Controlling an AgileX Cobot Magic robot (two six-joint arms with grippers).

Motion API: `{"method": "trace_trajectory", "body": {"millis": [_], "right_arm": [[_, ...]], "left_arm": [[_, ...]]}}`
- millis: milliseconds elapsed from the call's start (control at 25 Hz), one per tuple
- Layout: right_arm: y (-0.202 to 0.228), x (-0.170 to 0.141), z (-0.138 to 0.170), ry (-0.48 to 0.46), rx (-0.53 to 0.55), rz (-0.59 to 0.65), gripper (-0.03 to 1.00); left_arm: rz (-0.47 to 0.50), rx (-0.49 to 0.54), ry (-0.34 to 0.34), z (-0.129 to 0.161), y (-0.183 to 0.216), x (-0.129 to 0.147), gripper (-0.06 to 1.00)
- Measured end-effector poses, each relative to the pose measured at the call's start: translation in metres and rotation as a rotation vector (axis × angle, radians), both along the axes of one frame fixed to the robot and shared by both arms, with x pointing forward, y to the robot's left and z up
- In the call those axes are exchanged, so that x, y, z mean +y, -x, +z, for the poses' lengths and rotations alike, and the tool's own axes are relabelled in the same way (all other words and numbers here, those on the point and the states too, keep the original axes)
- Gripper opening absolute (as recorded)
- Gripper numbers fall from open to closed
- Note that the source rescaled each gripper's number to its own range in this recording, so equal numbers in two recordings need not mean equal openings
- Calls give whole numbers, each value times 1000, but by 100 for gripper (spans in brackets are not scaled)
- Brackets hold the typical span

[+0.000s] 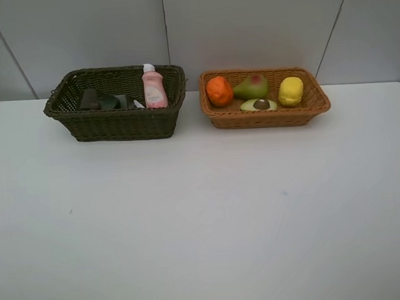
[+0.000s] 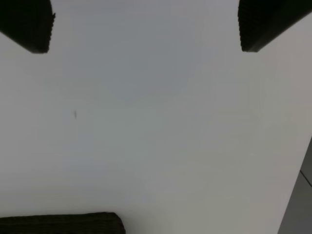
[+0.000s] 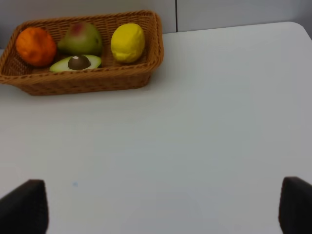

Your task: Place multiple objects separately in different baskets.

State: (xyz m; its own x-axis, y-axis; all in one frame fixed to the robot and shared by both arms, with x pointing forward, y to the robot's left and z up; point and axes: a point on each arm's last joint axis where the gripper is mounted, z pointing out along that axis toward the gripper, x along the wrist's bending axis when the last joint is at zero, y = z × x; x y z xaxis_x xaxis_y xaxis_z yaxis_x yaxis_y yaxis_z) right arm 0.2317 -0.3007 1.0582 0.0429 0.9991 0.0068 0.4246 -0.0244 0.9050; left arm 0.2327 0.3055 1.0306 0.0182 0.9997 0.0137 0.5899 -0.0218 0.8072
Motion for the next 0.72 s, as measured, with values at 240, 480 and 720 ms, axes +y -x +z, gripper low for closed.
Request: {"method": "trace_trajectory", "body": {"millis": [240, 480, 720], "right_arm": [[0, 0, 0, 0, 0, 0, 100], [0, 0, 0, 0, 0, 0, 100], [0, 0, 0, 0, 0, 0, 100]], "left_arm": [[0, -8, 0, 1, 0, 0, 100], [-1, -16, 1, 1, -1, 0, 100], [-1, -16, 1, 1, -1, 0, 100]]}}
